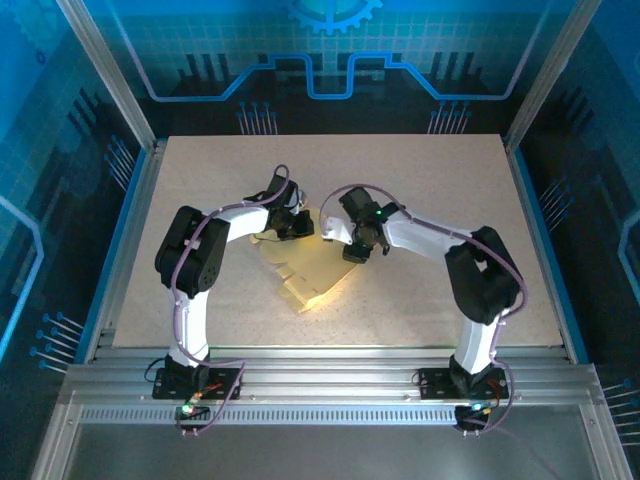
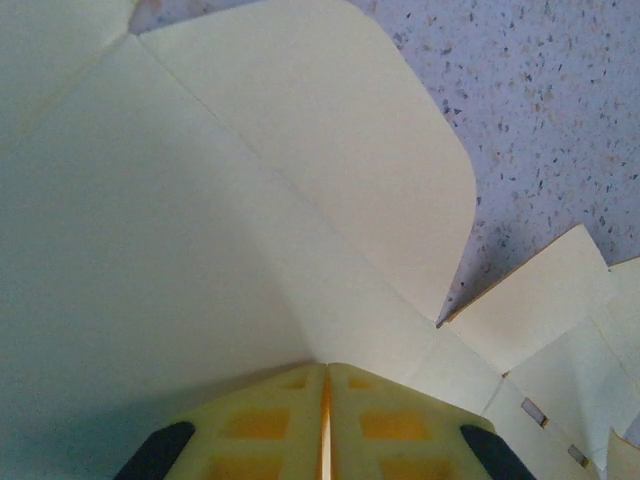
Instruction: Fold the paper box
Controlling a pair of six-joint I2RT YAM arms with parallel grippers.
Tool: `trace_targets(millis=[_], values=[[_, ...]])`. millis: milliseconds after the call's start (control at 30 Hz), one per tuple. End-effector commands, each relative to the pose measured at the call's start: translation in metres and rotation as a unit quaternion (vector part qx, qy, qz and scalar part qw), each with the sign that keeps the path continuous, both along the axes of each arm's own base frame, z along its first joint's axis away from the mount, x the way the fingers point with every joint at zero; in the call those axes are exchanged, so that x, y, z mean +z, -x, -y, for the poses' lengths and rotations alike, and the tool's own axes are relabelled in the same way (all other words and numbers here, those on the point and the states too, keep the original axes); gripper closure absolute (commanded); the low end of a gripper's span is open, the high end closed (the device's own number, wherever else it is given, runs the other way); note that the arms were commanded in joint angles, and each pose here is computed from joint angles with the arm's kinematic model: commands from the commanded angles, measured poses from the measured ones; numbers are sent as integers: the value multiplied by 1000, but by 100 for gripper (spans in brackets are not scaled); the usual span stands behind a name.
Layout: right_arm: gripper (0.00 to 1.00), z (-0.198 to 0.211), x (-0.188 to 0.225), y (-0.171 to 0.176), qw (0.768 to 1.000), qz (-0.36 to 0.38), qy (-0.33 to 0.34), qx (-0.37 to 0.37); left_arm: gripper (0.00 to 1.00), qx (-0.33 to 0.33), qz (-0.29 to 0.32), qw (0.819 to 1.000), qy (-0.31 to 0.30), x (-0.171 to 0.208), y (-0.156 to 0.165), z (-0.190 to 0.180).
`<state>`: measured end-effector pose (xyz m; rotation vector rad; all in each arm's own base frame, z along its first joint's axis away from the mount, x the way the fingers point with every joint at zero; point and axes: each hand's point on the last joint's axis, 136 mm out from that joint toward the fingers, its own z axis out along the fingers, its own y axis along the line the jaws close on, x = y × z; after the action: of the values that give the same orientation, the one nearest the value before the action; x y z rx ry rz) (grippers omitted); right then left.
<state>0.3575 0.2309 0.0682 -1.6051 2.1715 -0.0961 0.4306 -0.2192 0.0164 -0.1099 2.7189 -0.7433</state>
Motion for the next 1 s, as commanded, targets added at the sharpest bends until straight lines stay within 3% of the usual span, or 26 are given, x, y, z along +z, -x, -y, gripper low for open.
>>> trace_targets(millis=[0, 100, 167, 267, 367, 567, 667, 733, 867, 967], values=[[31, 12, 31, -18, 987, 43, -74, -136, 89, -6, -30, 999, -25, -13, 16, -11], [23, 24, 49, -14, 957, 34, -143, -251, 87, -5, -20, 1000, -20, -3, 14, -9], [17, 32, 55, -4, 919, 7, -197, -342, 84, -2, -9, 1000, -13, 10, 11, -8], [15, 44, 57, 13, 869, -19, -244, -430, 76, -1, 15, 1000, 4, 37, 5, -3], [18, 50, 50, 31, 825, -59, -284, -484, 65, -2, 49, 998, 24, 73, 0, 2], [21, 53, 31, 50, 764, -119, -333, -540, 44, 20, 132, 991, 34, 147, 4, -10], [22, 53, 27, 47, 769, -129, -323, -537, 28, 63, 155, 986, 13, 154, 28, -35], [23, 52, 32, 40, 786, -121, -314, -519, 17, 94, 152, 984, 0, 145, 53, -54], [25, 43, 43, 28, 803, -120, -325, -486, 8, 163, 105, 981, 1, 104, 114, -87], [25, 30, 41, 30, 792, -151, -339, -485, 4, 210, 60, 975, 31, 76, 147, -96]])
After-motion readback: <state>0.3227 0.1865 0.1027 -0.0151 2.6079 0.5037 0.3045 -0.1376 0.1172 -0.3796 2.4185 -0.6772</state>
